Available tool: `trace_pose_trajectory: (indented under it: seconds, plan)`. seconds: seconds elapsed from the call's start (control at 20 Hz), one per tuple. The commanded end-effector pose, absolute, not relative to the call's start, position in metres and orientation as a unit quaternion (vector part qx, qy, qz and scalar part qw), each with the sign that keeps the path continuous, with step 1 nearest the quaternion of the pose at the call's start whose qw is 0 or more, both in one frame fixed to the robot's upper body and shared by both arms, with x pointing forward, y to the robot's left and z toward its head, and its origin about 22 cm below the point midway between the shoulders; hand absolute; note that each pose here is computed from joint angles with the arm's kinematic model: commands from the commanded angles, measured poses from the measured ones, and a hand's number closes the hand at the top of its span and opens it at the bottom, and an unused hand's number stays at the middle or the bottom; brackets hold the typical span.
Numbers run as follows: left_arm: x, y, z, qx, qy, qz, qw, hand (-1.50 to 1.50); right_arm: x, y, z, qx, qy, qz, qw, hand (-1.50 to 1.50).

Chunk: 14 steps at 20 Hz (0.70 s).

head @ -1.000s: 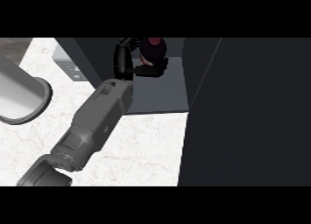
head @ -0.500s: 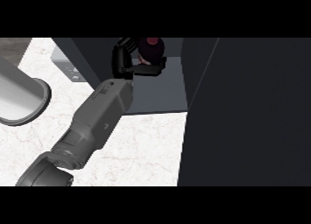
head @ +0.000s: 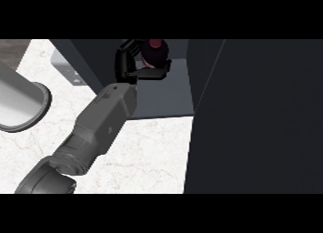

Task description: Pick up the wine, place it into the cabinet and close the cabinet

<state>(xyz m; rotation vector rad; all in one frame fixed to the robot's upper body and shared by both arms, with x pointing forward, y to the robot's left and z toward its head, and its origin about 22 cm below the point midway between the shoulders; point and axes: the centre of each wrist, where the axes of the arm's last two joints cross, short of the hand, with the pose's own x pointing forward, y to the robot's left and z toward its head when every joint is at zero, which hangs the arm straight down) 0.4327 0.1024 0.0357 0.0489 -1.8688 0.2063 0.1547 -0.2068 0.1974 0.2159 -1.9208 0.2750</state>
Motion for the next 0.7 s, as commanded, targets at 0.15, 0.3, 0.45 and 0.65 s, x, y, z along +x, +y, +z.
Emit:
trace_pose_trajectory:
  seconds: [0.15,0.3,0.45,0.65]
  plan:
    - [0.434,0.119,0.030,0.070,-0.782,0.087,0.613,-1.50,0.145,-0.208,0.203,0.106,-0.821,0.115,0.549,-1.50]
    - [0.426,0.108,0.018,0.090,-0.784,0.072,0.610,-1.50,0.138,-0.209,0.203,0.114,-0.816,0.132,0.551,-1.50]
    - [0.426,0.122,0.013,0.092,-0.785,0.067,0.610,-1.50,0.144,-0.208,0.198,0.107,-0.818,0.114,0.553,-1.50]
    - [0.430,0.137,0.017,0.119,-0.778,0.053,0.614,-1.50,0.140,-0.208,0.204,0.115,-0.822,0.110,0.547,-1.50]
